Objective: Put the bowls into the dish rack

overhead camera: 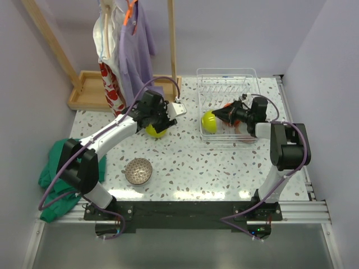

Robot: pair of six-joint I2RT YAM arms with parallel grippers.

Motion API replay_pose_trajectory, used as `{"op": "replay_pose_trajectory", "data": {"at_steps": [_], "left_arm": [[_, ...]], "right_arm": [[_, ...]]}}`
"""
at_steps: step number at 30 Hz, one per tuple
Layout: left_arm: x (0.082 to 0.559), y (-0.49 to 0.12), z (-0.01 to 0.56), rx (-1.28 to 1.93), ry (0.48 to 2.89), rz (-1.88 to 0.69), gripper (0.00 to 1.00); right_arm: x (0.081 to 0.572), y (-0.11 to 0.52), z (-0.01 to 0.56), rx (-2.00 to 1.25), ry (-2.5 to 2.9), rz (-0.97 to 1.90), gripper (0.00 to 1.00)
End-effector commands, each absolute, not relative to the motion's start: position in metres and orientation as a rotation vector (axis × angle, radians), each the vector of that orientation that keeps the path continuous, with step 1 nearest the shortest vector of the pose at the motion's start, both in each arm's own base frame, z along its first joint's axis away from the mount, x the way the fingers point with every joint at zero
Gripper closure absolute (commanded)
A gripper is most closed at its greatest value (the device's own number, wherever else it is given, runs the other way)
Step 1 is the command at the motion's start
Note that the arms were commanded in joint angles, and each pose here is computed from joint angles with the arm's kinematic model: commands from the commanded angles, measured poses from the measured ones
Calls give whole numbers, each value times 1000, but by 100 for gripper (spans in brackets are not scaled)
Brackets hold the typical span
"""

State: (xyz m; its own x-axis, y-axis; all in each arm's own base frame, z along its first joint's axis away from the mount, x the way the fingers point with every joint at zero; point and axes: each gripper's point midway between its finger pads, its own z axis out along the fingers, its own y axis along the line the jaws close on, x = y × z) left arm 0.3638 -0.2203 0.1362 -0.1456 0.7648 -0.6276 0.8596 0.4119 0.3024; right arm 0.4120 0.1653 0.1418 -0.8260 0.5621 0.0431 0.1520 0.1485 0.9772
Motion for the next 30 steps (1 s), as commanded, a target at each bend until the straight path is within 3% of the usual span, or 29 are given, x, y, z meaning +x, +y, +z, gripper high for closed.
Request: {"op": "replay_pose_trajectory", "data": {"at_steps": [1,10,15,22,23,25,30], "left_arm": [[374,-239,154,1359,1875,-199,41],[376,-243,156,1359,1864,-198,41],[375,-244,155,1363,1864,-199,41],[374,-246,156,1371,1861,-190,41],[374,-248,157,1372,1859,-188,41],[374,-249,157,1375,1856,-182,40],[373,-252,158,1378,1843,-180,39]], "right_arm": [[401,167,133,741,2195,1695,100],[378,139,84,910,2456,1398,100],[369,136,65,1119,2434,1454,100],[368,134,56,1171,2414,1466,100],[369,131,57,1162,2428,1439,98],[370,124,60,1097,2480,1345,83],[367,94,79,901,2590,1027,69]]}}
